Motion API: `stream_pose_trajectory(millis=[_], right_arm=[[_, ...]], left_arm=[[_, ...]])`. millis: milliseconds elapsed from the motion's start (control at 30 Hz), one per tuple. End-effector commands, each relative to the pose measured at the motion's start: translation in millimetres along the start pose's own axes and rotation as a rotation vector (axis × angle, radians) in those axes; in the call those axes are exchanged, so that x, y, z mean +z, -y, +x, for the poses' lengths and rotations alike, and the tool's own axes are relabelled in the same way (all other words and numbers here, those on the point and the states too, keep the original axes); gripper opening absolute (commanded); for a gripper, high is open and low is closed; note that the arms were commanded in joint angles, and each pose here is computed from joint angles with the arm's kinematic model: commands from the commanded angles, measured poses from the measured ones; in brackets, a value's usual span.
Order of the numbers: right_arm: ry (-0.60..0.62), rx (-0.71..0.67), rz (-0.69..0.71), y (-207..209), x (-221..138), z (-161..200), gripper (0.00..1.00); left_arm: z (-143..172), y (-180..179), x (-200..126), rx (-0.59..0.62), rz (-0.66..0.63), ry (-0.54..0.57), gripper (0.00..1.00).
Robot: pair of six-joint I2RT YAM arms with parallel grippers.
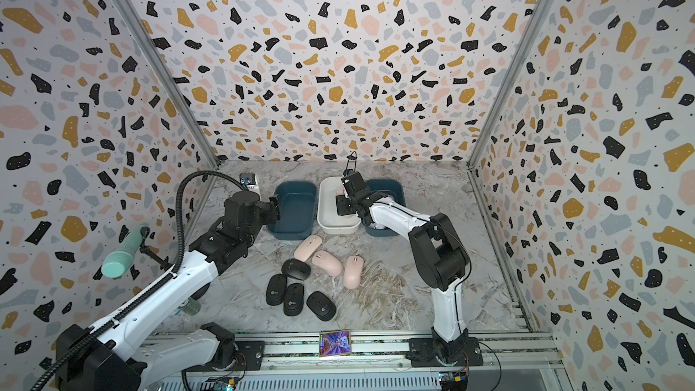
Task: Place the mice by color into the storage box
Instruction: Place the mouse in the storage box.
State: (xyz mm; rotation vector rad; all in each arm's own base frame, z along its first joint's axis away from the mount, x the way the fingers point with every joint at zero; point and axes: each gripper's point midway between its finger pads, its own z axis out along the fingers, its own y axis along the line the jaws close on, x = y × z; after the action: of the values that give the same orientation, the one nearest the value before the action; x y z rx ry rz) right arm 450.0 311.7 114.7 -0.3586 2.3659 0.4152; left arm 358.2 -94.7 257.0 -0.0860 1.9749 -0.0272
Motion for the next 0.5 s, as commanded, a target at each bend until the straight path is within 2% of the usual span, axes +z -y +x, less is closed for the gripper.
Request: stream_pose_trajectory(millis=[0,267,467], right_arm=[[0.057,0.003,-0.035,-7.0,1.6,-27.1,0.56],[0.019,0.020,-0.052,-8.9,36.8,-24.9,0.56],[0.007,0.022,-0.066,-10.7,49.1,-24.5,0.56]], left_arm=[[-14.4,-3.9,-9.7,0.002,-0.016,0.042,0.73],[-12.1,-8.9,-12.7,0.003,-0.032,0.044,0.73],[-11.0,-10.3,-13.4,0.012,-0.040,0.033,0.73]])
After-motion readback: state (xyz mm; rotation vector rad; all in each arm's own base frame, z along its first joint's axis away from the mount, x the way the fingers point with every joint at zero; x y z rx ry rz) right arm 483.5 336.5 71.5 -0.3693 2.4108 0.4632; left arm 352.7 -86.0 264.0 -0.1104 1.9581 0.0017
